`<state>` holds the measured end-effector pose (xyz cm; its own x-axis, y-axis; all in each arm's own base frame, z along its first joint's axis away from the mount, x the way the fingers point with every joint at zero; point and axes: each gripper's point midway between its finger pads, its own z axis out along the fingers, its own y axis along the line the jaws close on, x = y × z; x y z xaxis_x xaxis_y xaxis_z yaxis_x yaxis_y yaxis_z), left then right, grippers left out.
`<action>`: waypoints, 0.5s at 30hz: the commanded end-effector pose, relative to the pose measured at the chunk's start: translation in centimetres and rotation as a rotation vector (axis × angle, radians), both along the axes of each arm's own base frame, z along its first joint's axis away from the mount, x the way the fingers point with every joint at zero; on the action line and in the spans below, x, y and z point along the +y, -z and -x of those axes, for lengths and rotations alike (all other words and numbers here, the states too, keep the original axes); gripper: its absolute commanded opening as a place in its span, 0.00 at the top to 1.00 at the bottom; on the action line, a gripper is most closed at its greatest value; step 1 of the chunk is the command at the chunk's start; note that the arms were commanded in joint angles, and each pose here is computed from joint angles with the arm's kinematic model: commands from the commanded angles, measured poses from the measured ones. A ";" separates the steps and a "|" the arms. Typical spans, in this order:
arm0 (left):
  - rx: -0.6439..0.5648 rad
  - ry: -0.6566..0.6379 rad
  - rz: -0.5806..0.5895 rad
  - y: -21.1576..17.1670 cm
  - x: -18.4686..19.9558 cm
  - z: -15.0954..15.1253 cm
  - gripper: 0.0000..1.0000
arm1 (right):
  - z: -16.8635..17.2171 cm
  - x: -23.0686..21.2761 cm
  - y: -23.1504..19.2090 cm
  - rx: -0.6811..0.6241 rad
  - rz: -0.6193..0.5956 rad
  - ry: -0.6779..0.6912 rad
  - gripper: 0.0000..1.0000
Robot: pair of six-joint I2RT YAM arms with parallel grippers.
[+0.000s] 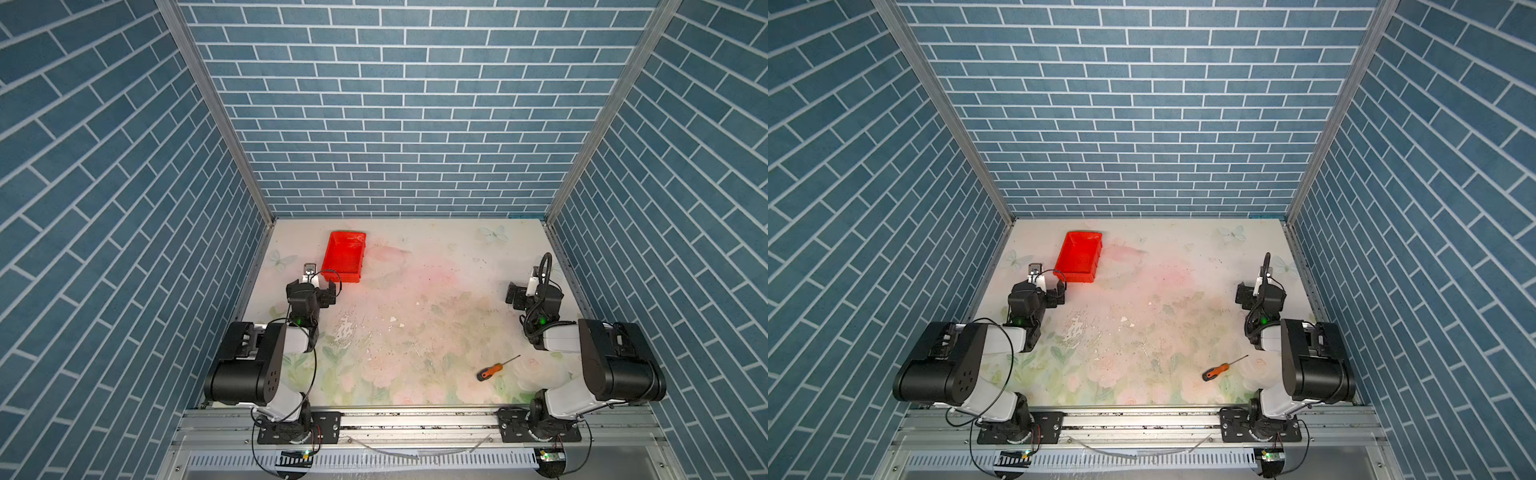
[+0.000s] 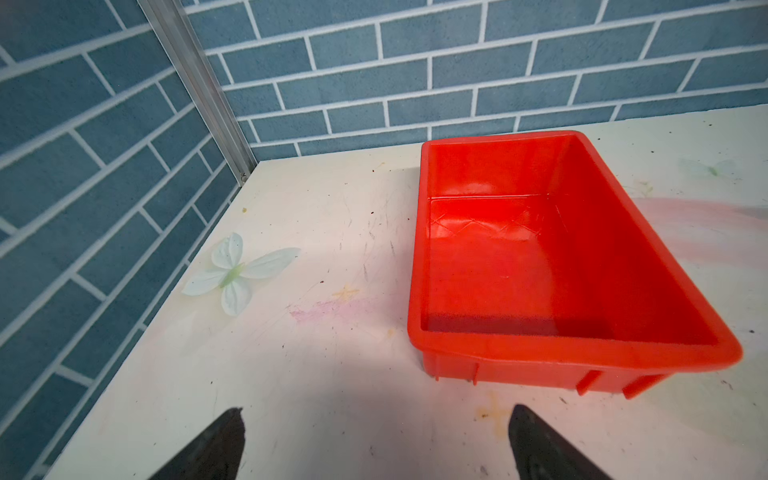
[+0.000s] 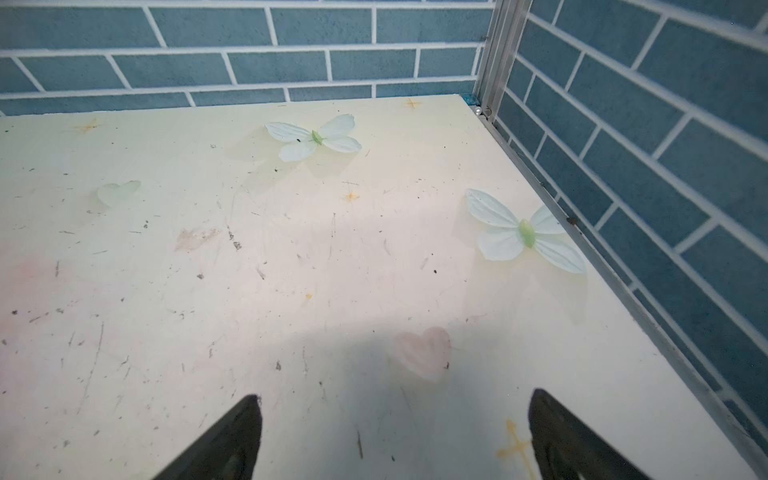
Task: Put the screwdriver in the bin
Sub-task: 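Move the right gripper toward the orange screwdriver while the left arm extends inward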
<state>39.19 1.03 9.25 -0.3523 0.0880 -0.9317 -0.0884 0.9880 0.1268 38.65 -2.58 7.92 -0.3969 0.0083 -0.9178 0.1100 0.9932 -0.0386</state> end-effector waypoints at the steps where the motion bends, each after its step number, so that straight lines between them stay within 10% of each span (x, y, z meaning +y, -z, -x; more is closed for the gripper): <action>1: -0.023 0.002 0.005 -0.4 0.1 0.1 0.00 | -0.8 -0.4 -1.0 -0.032 -0.009 0.021 0.01; 15: -0.007 -0.006 0.003 -0.2 0.2 -0.2 0.00 | -0.8 -0.4 -1.0 -0.034 -0.009 0.022 0.01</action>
<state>39.17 1.04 9.28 -0.3498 0.0875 -0.9327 -0.0892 0.9880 0.1262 38.65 -2.58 7.92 -0.3969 0.0083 -0.9178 0.1100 0.9932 -0.0386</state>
